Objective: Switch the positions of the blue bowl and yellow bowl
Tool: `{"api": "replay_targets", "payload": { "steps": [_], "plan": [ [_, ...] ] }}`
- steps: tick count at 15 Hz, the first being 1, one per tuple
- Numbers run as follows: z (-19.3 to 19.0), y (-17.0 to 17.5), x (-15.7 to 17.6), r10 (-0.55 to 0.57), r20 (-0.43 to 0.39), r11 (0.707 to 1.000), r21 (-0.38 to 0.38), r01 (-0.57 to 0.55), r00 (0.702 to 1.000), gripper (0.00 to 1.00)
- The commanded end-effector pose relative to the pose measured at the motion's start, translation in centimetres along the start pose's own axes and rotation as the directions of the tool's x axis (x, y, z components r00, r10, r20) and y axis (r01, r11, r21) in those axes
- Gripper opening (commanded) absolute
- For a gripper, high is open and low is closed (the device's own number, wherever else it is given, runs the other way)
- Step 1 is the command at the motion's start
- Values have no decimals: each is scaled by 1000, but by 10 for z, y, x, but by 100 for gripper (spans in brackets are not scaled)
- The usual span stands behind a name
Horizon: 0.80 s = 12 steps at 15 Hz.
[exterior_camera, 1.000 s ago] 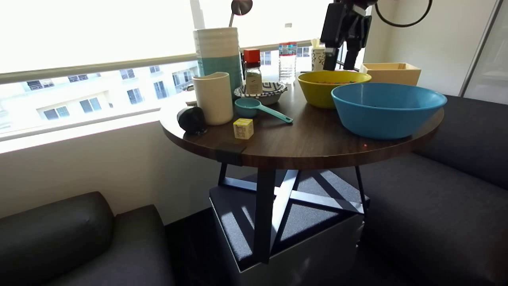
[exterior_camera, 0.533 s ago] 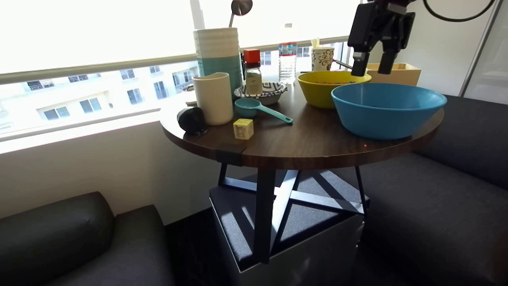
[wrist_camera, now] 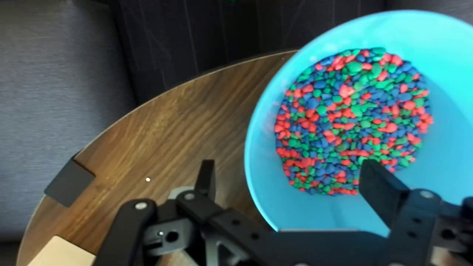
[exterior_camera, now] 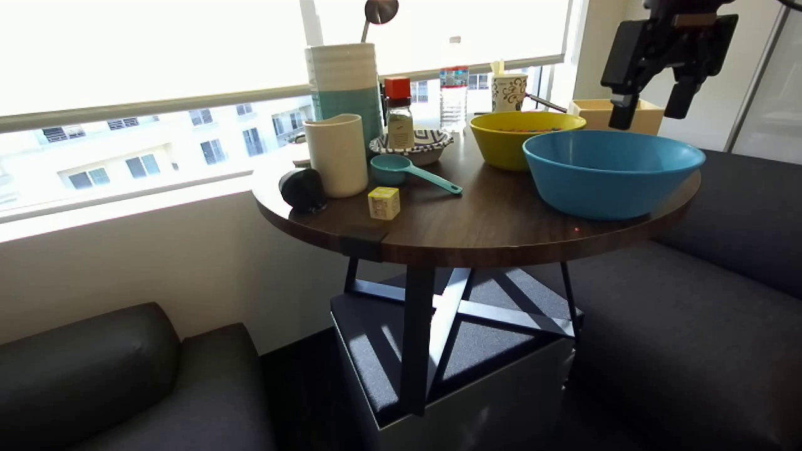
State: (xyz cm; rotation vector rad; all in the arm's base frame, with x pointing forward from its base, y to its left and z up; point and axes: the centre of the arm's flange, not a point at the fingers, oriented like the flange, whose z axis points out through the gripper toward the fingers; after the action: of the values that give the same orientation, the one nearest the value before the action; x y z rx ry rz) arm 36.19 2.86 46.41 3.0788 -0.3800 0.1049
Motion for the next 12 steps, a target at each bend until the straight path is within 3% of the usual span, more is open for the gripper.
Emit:
{"api": "replay_targets", "payload": {
  "steps": [1,7,12],
  "plan": [
    [9,26,-8,61,3,998,-24,-61,998,100],
    [20,63,7,151,41,989,-9,-151,988,100],
    [32,69,20,132,90,991,2,-132,987,100]
  ]
}}
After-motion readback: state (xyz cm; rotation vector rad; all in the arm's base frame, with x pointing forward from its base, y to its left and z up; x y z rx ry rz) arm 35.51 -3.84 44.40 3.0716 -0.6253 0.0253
